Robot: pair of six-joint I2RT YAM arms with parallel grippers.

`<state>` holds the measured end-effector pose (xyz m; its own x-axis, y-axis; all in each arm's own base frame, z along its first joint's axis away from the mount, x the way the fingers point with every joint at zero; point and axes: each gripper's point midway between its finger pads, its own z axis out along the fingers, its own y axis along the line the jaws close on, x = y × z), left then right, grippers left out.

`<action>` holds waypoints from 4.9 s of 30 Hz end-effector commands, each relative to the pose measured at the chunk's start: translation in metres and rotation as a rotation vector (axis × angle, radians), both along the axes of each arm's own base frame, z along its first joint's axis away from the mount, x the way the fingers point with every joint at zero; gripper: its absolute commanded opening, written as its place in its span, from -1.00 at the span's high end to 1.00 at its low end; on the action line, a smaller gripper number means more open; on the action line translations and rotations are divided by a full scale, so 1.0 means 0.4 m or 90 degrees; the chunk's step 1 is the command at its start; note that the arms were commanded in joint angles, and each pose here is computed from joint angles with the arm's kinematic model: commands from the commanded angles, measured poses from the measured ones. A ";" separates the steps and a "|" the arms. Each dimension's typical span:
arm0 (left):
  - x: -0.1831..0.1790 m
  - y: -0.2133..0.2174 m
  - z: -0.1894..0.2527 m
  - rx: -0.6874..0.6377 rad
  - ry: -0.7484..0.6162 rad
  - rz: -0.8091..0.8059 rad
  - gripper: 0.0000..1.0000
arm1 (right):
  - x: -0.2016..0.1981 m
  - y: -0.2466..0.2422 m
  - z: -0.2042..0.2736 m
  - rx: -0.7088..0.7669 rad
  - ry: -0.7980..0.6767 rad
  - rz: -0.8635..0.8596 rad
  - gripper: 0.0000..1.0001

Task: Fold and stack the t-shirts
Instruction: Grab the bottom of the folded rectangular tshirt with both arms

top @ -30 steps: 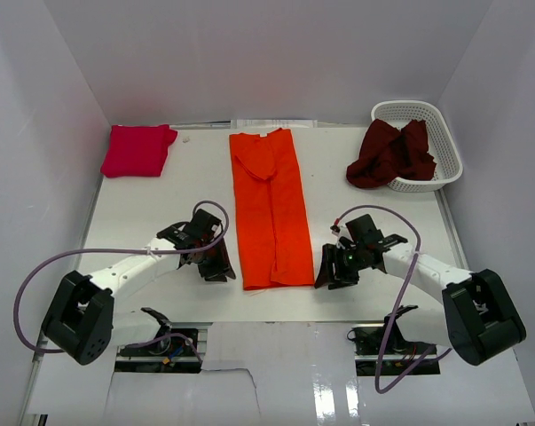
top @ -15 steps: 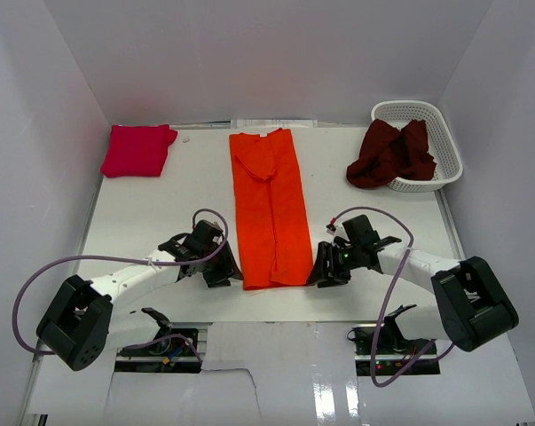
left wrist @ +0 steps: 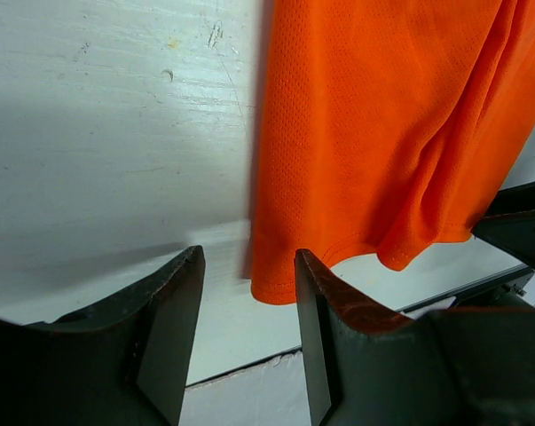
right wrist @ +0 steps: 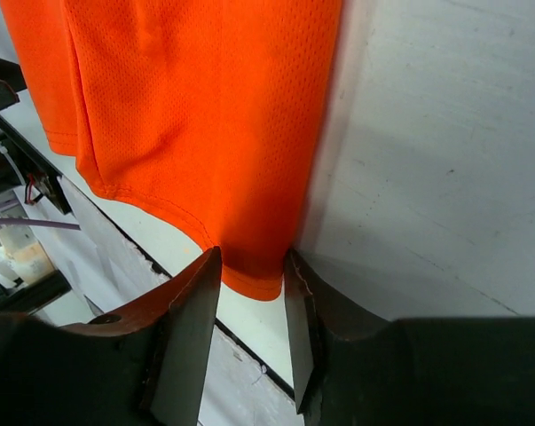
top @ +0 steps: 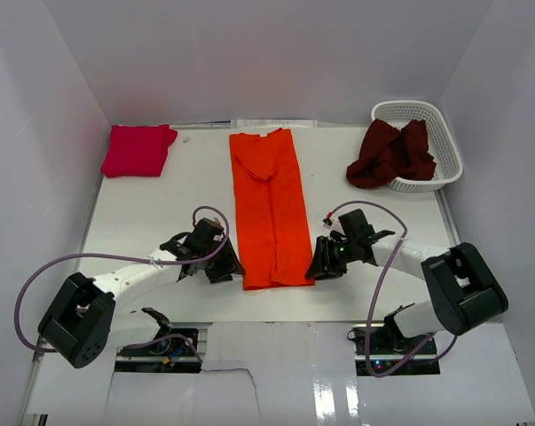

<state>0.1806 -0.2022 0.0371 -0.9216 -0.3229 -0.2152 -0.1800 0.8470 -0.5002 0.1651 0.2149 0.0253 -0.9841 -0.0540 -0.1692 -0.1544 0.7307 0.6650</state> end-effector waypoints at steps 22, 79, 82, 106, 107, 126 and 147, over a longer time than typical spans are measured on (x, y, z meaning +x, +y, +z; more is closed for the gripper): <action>0.023 -0.035 0.000 -0.015 -0.015 -0.027 -0.07 | 0.006 -0.030 -0.055 -0.068 -0.004 0.014 0.85; 0.021 -0.086 0.090 -0.049 0.016 -0.023 1.00 | 0.063 0.018 0.099 -0.022 -0.047 0.055 0.85; 0.021 -0.092 0.101 -0.059 0.018 -0.019 1.00 | 0.073 0.027 0.119 -0.013 -0.051 0.058 0.84; 0.272 -0.040 0.195 -0.014 -0.070 0.049 1.00 | 0.283 0.079 0.271 -0.012 -0.140 0.051 0.85; 0.277 -0.044 0.185 -0.020 -0.056 0.045 1.00 | 0.293 0.080 0.282 -0.010 -0.147 0.050 0.85; 0.196 -0.105 0.190 -0.198 0.103 0.073 1.00 | 0.303 0.068 0.252 -0.014 -0.128 0.052 0.84; 0.067 -0.029 0.061 -0.121 0.313 0.191 1.00 | 0.141 0.002 0.132 -0.027 -0.027 0.041 0.82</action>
